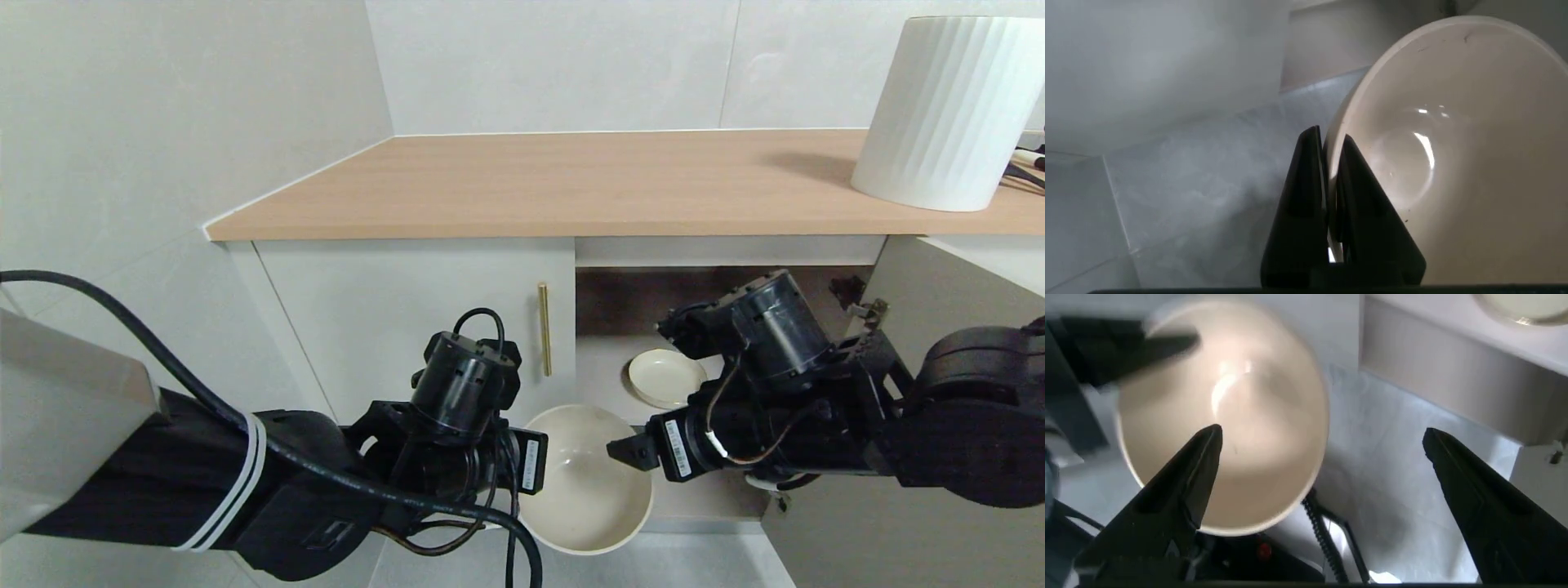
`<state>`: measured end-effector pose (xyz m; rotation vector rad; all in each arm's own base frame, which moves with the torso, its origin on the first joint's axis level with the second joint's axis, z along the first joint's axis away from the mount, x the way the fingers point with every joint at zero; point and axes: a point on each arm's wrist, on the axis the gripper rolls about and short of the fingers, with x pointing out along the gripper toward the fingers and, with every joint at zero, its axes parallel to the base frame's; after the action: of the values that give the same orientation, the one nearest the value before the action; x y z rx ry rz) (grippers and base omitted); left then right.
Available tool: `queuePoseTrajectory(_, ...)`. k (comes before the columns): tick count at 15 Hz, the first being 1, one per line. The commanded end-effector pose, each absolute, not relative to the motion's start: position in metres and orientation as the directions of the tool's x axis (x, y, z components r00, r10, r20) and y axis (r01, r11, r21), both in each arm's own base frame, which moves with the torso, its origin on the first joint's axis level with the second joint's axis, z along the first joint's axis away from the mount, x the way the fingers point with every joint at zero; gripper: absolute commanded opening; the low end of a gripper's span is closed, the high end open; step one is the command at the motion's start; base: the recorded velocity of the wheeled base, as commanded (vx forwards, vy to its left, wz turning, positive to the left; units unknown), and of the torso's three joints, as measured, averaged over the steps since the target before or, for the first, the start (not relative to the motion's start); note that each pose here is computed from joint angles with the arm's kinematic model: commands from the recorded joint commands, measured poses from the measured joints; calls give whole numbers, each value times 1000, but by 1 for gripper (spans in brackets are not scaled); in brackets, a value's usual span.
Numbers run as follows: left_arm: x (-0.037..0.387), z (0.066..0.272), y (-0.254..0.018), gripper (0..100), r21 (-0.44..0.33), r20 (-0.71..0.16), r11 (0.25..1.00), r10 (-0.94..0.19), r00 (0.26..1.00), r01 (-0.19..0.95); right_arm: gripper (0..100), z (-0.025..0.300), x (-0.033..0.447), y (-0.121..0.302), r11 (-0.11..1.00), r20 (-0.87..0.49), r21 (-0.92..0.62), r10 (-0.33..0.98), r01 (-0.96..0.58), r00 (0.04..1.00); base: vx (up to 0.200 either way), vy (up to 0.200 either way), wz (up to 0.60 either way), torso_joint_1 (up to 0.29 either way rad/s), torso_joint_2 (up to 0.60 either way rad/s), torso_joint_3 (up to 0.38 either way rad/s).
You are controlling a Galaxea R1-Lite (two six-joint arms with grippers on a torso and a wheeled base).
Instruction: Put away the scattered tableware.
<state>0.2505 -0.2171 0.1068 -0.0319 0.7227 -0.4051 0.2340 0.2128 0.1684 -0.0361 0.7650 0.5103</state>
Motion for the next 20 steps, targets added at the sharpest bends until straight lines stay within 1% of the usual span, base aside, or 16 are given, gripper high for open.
queuePoseTrajectory(1, 250, 107, -217, 0, -168, -636, 921, -373, 676, 351, 100, 152, 238, 221, 880, -707, 135, 407, -455, 578, 0, 0, 0, 0, 0, 0)
queuePoseTrajectory(3, 250, 108, -217, 0, -168, -634, 921, -373, 677, 351, 100, 147, 240, 223, 881, -714, 132, 402, -454, 573, 0, 0, 0, 0, 0, 0)
queuePoseTrajectory(4, 250, 108, -217, 0, -167, -634, 922, -372, 678, 350, 0, 147, 240, 224, 881, -714, 132, 402, -454, 573, 0, 0, 0, 0, 0, 0)
queuePoseTrajectory(9, 250, 110, -218, 0, -171, -626, 920, -378, 682, 353, 0, 136, 246, 229, 884, -733, 128, 389, -449, 558, 0, 0, 0, 0, 0, 0)
queuePoseTrajectory(16, 249, 110, -217, 0, -170, -627, 920, -377, 681, 352, 0, 139, 246, 228, 891, -719, 120, 382, -438, 581, 0, 0, 0, 0, 0, 0)
queuePoseTrajectory(17, 250, 110, -218, 100, -170, -627, 920, -377, 681, 352, 0, 139, 246, 228, 893, -718, 115, 377, -434, 585, 0, 0, 0, 0, 0, 0)
queuePoseTrajectory(20, 250, 113, -216, 100, -189, -618, 923, -376, 691, 334, 0, 139, 248, 227, 903, -717, 135, 373, -408, 589, 0, 0, 0, 0, 0, 0)
